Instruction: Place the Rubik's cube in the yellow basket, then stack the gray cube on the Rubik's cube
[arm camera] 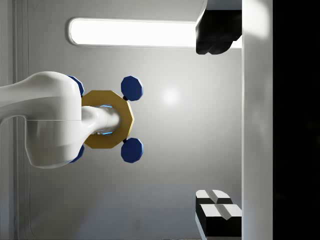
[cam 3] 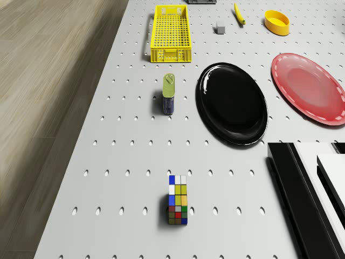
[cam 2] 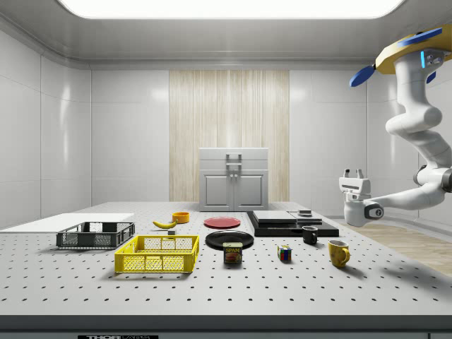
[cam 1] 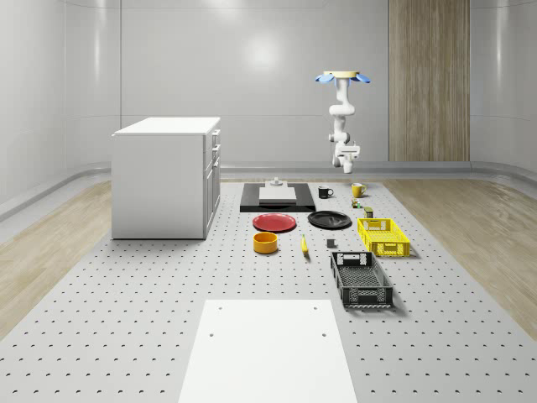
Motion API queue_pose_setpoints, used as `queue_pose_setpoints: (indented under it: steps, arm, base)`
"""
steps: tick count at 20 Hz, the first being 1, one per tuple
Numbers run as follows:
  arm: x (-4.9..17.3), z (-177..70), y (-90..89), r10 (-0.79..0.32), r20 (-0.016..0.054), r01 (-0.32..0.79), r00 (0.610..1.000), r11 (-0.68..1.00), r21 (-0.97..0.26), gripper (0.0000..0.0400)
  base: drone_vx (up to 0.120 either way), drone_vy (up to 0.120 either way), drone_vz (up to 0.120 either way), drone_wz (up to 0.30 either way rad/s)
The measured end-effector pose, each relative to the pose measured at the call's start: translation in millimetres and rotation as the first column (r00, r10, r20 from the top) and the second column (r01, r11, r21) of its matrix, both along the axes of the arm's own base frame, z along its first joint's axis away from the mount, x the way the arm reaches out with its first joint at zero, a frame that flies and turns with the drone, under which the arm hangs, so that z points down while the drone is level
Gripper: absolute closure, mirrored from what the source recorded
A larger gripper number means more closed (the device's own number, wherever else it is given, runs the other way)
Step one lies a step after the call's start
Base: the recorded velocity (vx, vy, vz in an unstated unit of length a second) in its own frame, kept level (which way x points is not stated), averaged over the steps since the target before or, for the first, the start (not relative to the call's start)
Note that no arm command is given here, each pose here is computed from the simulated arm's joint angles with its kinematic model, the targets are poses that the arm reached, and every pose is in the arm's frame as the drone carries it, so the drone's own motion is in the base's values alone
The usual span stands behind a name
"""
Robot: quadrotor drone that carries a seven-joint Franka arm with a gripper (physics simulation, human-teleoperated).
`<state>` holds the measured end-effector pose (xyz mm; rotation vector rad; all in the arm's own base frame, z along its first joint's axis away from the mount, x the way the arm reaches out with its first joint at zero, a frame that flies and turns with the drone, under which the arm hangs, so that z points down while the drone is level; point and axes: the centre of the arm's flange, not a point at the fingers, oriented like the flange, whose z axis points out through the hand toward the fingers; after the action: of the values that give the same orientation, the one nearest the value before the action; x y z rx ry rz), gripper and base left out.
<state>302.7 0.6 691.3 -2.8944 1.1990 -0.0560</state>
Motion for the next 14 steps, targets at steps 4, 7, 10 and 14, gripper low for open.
queue_pose_setpoints:
  steps: [4,7,10,14]
  arm:
    - [-0.3,0.0,0.6,0.000,0.0030,0.000,1.000,1.000,-0.006,0.0000]
    - [-0.5,0.0,1.4,0.000,0.0053,0.000,1.000,1.000,-0.014,0.0000]
    - [-0.8,-0.1,2.7,-0.001,0.0076,0.001,1.000,1.000,-0.027,0.0000]
    - [-1.0,-0.3,5.9,-0.001,0.0106,0.002,1.000,0.998,-0.060,0.0000]
  base:
    - [0.120,0.120,0.000,0.000]
    - [0.120,0.120,0.000,0.000]
    - [0.120,0.093,0.000,0.000]
    - [0.120,0.000,0.000,0.000]
